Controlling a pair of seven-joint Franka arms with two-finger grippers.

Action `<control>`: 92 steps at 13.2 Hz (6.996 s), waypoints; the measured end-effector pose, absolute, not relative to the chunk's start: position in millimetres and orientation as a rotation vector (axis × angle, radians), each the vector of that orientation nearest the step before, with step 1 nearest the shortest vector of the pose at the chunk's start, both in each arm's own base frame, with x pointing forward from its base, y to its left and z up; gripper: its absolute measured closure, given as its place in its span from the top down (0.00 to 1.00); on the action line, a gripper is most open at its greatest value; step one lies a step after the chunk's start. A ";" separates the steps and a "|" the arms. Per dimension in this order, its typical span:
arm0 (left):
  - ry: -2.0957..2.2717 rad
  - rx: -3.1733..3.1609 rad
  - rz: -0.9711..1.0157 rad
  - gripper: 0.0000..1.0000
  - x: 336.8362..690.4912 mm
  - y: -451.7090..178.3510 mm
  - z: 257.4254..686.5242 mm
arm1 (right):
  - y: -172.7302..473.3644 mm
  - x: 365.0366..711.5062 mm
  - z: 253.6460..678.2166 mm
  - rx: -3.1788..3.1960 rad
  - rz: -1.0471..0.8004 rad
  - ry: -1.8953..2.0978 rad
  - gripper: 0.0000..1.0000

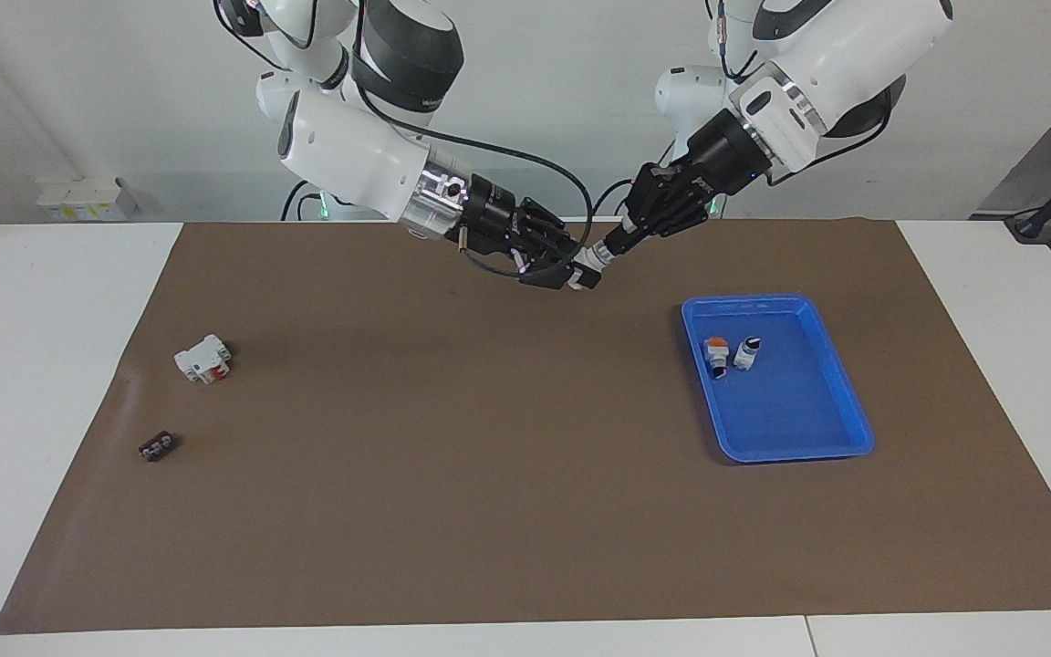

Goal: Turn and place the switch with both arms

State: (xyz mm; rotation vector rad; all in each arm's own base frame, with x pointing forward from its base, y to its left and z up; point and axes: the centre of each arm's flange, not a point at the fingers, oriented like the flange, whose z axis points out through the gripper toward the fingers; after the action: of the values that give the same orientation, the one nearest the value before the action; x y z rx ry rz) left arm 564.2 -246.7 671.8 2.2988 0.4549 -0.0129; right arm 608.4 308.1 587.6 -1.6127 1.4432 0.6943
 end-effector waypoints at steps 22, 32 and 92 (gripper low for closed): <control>1.271 1.996 -0.353 0.10 560.1 -259.8 675.5 | 296.8 609.9 591.6 -1.614 0.696 1.448 0.43; 1.263 2.003 -0.355 0.10 559.4 -260.2 675.4 | 296.9 609.6 591.9 -1.620 0.686 1.448 0.44; -0.176 3.122 0.274 1.00 588.9 -18.4 584.4 | 18.7 543.7 633.7 -3.127 -0.010 0.248 1.00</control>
State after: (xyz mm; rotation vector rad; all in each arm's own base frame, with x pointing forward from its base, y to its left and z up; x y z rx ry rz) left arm 588.9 -18.4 584.4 3.1217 -0.1761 0.2743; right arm 543.7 18.7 633.7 -3.1267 0.2478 -0.0098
